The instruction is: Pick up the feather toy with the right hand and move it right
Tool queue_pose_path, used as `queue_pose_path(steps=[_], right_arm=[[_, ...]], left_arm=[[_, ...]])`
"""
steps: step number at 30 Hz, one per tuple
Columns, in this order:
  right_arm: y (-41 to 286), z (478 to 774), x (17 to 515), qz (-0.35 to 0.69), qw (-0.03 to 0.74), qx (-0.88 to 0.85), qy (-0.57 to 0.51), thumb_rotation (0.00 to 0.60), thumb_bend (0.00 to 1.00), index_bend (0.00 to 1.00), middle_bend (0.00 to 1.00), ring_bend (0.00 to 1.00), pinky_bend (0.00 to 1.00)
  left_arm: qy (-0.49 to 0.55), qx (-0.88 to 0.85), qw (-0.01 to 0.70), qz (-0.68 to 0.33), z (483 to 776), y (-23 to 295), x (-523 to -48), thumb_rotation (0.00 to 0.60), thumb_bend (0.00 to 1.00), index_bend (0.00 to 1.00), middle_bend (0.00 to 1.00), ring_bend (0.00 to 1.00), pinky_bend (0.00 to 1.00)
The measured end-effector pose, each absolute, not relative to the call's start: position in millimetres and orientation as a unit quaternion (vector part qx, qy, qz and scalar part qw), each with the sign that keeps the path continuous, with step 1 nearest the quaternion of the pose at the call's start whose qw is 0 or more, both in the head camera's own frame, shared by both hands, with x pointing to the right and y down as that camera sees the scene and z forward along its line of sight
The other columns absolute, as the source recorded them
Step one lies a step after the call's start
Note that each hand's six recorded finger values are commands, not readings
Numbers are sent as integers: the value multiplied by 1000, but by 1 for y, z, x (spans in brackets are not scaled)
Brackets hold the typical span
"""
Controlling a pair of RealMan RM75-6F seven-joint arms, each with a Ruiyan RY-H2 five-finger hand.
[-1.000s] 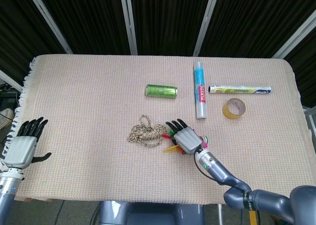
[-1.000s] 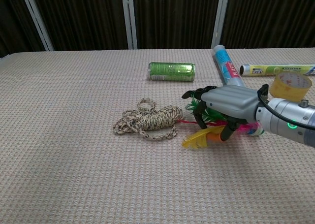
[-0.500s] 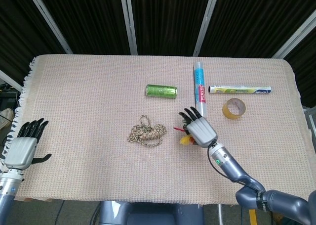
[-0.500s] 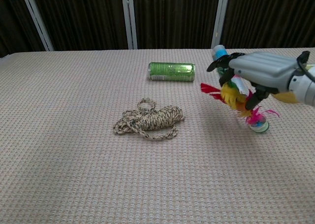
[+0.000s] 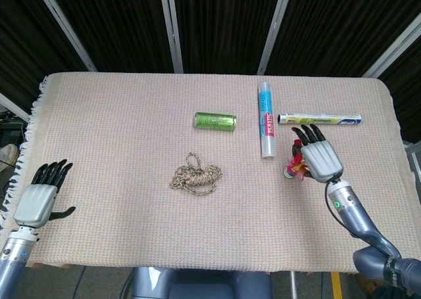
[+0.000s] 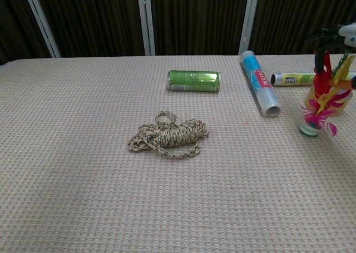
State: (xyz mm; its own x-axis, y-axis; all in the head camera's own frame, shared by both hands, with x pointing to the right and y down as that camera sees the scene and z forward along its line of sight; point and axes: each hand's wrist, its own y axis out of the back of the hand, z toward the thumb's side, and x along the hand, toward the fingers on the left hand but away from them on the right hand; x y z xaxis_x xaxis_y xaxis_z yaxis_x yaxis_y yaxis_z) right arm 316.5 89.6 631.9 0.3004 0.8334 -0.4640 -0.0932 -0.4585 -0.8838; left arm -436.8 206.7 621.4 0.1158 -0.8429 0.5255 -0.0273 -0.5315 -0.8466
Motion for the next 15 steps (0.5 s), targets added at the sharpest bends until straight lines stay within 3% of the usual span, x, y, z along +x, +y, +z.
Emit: queue_pose_path(steps=[2, 7, 15], right_arm=[[95, 624, 320, 519, 447, -672, -280, 600, 331, 335, 4, 0, 0], [118, 597, 331, 510, 456, -667, -297, 600, 259, 29, 0, 0, 0], [157, 540, 346, 500, 487, -641, -320, 600, 159, 0, 0, 0, 0]], left_arm=[[329, -661, 354, -574, 622, 207, -435, 600, 152, 0, 0, 0, 0], [329, -663, 356, -570, 620, 208, -434, 600, 152, 0, 0, 0, 0], [331, -675, 359, -554, 611, 210, -429, 600, 152, 0, 0, 0, 0]])
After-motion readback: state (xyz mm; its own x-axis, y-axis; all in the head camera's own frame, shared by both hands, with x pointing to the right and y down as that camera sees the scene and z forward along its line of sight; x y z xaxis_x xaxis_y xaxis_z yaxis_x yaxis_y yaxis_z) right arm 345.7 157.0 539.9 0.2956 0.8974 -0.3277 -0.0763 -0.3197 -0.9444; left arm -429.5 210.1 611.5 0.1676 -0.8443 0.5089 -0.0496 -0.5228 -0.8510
